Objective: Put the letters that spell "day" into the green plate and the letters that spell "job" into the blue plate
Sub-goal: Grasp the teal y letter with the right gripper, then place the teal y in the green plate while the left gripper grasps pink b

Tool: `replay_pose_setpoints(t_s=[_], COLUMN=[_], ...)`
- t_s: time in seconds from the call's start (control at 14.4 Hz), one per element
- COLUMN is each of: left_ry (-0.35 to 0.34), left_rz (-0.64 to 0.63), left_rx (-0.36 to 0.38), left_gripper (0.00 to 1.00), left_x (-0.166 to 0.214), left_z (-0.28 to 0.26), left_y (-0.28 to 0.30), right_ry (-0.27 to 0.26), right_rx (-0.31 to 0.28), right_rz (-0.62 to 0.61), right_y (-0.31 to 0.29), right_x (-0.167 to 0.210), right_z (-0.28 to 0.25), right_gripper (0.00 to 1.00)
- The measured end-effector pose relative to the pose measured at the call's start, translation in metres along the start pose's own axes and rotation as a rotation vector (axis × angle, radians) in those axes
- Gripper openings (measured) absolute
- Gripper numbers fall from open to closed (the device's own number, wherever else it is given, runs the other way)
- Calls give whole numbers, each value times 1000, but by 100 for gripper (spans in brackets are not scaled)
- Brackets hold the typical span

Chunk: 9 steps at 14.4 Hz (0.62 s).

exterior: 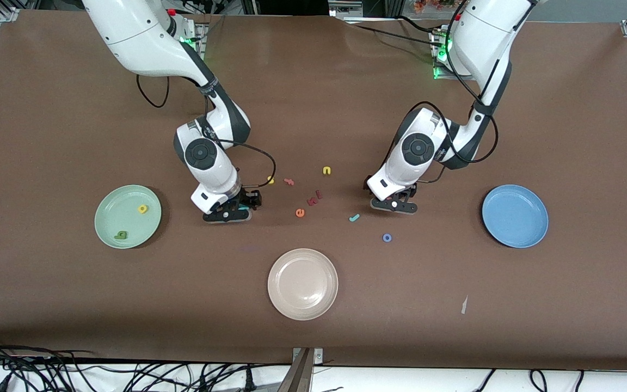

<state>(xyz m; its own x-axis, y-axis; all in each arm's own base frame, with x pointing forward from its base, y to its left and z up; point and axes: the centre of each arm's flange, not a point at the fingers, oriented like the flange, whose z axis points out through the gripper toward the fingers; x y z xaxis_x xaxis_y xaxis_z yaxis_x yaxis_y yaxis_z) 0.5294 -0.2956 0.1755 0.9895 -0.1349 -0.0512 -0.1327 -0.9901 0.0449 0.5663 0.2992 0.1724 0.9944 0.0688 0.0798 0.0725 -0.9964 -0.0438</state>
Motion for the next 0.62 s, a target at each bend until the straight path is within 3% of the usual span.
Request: replay_pose_setpoints(t_s=[0.07, 0.14, 0.35, 0.62], left_ry=[-2, -4, -6, -6], left_rz=[0, 0, 0, -1], left_rx=[1, 1, 2, 2], left_gripper=[96, 95, 92, 87], left_x=[-1, -1, -2, -1], left_z=[1, 2, 4, 5], left_y=[0, 0, -1, -1], right_ry=[1, 1, 9, 12], right_rx=[0, -1, -6, -9], right_rz=[1, -1, -18, -27], right_y=[0, 0, -3, -4], right_x=[0, 0, 1, 1], right_z=[0, 0, -2, -3], right_gripper=[67, 67, 46, 42])
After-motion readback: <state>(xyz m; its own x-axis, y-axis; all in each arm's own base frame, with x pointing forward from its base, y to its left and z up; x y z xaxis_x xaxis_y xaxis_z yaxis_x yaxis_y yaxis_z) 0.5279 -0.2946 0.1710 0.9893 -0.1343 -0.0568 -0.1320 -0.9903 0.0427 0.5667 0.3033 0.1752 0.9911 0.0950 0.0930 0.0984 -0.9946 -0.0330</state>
